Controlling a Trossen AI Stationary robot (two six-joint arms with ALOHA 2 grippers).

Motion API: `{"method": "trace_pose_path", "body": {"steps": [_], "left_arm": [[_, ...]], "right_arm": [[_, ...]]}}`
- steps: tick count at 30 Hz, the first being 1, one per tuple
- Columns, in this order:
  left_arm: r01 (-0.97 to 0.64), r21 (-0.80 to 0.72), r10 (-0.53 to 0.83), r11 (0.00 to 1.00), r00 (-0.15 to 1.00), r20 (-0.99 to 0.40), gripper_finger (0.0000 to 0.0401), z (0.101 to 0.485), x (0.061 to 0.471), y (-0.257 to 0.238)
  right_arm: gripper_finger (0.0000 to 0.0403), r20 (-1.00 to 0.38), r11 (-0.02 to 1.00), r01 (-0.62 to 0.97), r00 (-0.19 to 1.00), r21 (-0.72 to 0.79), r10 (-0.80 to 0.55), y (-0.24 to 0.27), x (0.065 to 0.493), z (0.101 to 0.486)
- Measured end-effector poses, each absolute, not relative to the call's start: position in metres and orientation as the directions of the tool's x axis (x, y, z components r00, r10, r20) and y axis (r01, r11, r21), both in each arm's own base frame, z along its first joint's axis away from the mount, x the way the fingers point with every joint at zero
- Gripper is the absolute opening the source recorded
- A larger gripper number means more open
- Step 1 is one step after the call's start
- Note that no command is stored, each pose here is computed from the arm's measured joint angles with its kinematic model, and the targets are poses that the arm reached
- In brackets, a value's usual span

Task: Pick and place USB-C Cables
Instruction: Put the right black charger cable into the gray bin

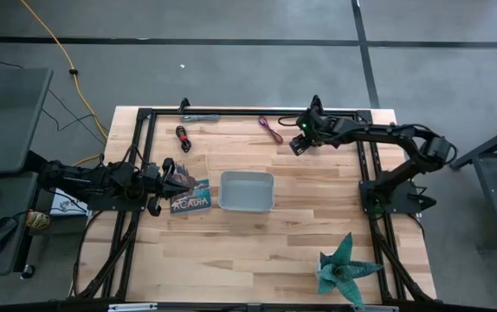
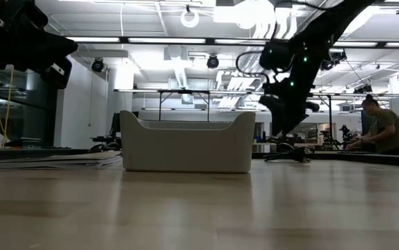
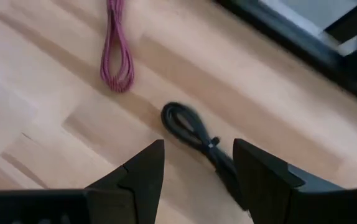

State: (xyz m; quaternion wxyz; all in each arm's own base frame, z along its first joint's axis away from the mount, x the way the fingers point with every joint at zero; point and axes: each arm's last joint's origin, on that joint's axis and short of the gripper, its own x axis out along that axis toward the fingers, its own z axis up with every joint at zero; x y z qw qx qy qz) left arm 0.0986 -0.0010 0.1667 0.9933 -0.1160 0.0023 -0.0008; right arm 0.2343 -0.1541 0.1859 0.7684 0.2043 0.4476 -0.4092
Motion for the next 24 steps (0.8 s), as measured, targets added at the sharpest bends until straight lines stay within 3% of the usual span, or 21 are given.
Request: {"method": "trace_pose_path", "body": {"steps": [9, 24], "left_arm": [[0.001, -0.23, -0.002, 0.973, 1.0, -0.004, 0.0, 0.167, 0.099, -0.001], [0.001, -0.23, -0.002, 0.973, 1.0, -0.004, 0.0, 0.167, 0.099, -0.001]], "right_arm": [[0.0183, -0.903, 0.61, 0.792, 0.23, -0.043, -0.362, -0.163, 0.245, 0.15], [0.0183, -0.892, 0.662, 0.736, 0.197, -0.139, -0.406, -0.168, 0.25, 0.138]]}}
